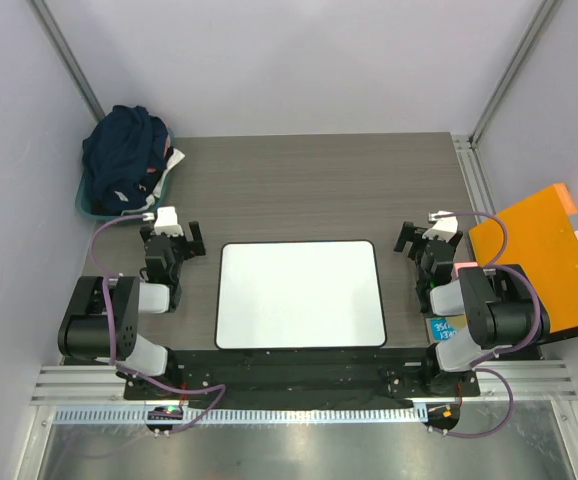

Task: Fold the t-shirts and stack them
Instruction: Grab the tshirt from the pile

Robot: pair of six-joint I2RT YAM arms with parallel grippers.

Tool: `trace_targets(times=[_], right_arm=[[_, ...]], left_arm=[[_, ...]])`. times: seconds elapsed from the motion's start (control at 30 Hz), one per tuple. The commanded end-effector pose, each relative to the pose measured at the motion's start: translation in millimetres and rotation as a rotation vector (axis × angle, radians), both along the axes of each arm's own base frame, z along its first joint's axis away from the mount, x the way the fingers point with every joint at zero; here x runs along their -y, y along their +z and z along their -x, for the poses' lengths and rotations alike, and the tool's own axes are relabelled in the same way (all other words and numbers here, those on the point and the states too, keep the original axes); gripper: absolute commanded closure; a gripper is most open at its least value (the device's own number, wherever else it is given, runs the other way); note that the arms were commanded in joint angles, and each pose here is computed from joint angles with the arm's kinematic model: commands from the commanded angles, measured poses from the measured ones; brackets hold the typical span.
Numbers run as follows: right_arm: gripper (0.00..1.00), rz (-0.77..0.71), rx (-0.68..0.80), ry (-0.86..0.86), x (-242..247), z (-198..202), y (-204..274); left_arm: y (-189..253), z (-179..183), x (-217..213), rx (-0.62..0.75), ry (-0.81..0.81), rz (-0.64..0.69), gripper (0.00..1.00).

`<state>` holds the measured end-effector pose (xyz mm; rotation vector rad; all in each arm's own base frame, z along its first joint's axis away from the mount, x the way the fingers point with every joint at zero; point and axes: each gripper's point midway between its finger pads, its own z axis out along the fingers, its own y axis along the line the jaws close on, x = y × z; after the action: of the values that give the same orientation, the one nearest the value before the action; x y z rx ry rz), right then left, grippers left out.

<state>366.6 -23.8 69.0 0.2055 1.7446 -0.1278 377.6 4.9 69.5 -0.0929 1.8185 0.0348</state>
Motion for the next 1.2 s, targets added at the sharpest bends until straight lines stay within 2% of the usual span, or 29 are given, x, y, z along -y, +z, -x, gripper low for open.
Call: trace_targets(times=[0.0, 0.1, 0.2, 0.23, 0.27, 0.3, 0.33, 0.37, 0.4, 0.43, 0.47, 0.5, 0.53, 0.57, 0.6, 0.63, 0.67, 0.7, 0.73, 0.8, 0.83, 0.9, 0.93, 1.03, 1.17], right_arm=[[0.00, -0.007, 0.067, -0.027, 5, -8, 18], [0.00, -0.003, 0.064, -0.013, 2, -9, 17], [0.00, 0.019, 0.073, 0.091, -14, -12, 23], [0.00, 0.018, 0.030, 0.112, -17, -12, 17], [0.00, 0.019, 0.040, 0.135, -21, -14, 30], [0.01, 0.017, 0.060, 0.161, -25, -22, 47], [0.00, 0.034, -0.026, 0.192, -29, -19, 36], [0.00, 0.051, -0.033, 0.224, -33, -22, 49], [0.00, 0.079, -0.014, 0.303, -45, -39, 78], [0.00, 0.075, -0.169, 0.336, -48, -30, 59], [0.00, 0.086, -0.233, 0.374, -51, -34, 57], [0.00, 0.120, -0.216, 0.419, -56, -52, 91], [0.00, 0.138, -0.358, 0.445, -54, -41, 73], [0.00, 0.137, -0.385, 0.439, -53, -45, 79], [0.00, 0.130, -0.427, 0.432, -52, -53, 87], [0.01, 0.133, -0.450, 0.448, -53, -56, 89], [0.00, 0.132, -0.470, 0.471, -56, -59, 92], [0.00, 0.122, -0.515, 0.498, -60, -65, 92], [0.00, 0.117, -0.526, 0.531, -64, -68, 94], [0.00, 0.104, -0.568, 0.559, -69, -80, 90], [0.00, 0.093, -0.580, 0.583, -72, -83, 88], [0.00, 0.111, -0.577, 0.606, -74, -93, 96], [0.00, 0.111, -0.596, 0.610, -74, -97, 88], [0.00, 0.139, -0.584, 0.620, -73, -107, 92], [0.00, 0.139, -0.594, 0.630, -74, -109, 86]], left_arm=[[19, -8, 1, 0.073, -0.004, -0.006, 0.00], [19, -8, 1, 0.073, -0.004, -0.006, 0.00], [20, -8, 7, 0.076, -0.044, -0.011, 0.00], [24, -9, 9, 0.091, -0.059, -0.016, 0.00], [39, -10, 9, 0.126, -0.059, -0.019, 0.00], [33, -4, 11, 0.063, -0.075, -0.018, 0.00], [68, -13, 21, 0.111, -0.135, -0.018, 0.00], [78, -15, 26, 0.087, -0.177, -0.049, 0.00], [56, -4, 29, -0.073, -0.217, -0.065, 0.00], [97, -21, 31, -0.037, -0.244, -0.102, 0.00], [85, -13, 31, -0.157, -0.284, -0.142, 0.00], [95, -16, 29, -0.180, -0.284, -0.157, 0.00], [127, -31, 24, -0.147, -0.263, -0.188, 0.00], [114, -29, 19, -0.237, -0.258, -0.217, 0.00], [115, -35, 15, -0.266, -0.275, -0.276, 0.00], [141, -51, 8, -0.241, -0.247, -0.305, 0.00], [137, -53, -7, -0.310, -0.177, -0.334, 0.00], [114, -65, -8, -0.393, -0.191, -0.341, 0.00], [140, -84, -13, -0.368, -0.192, -0.353, 0.00], [105, -95, -19, -0.519, -0.225, -0.375, 0.00], [120, -111, -24, -0.507, -0.207, -0.398, 0.00], [122, -122, -72, -0.553, -0.042, -0.455, 0.00], [123, -139, -86, -0.550, 0.011, -0.471, 0.00], [139, -157, -127, -0.559, 0.137, -0.471, 0.03], [155, -157, -150, -0.565, 0.237, -0.502, 0.09]])
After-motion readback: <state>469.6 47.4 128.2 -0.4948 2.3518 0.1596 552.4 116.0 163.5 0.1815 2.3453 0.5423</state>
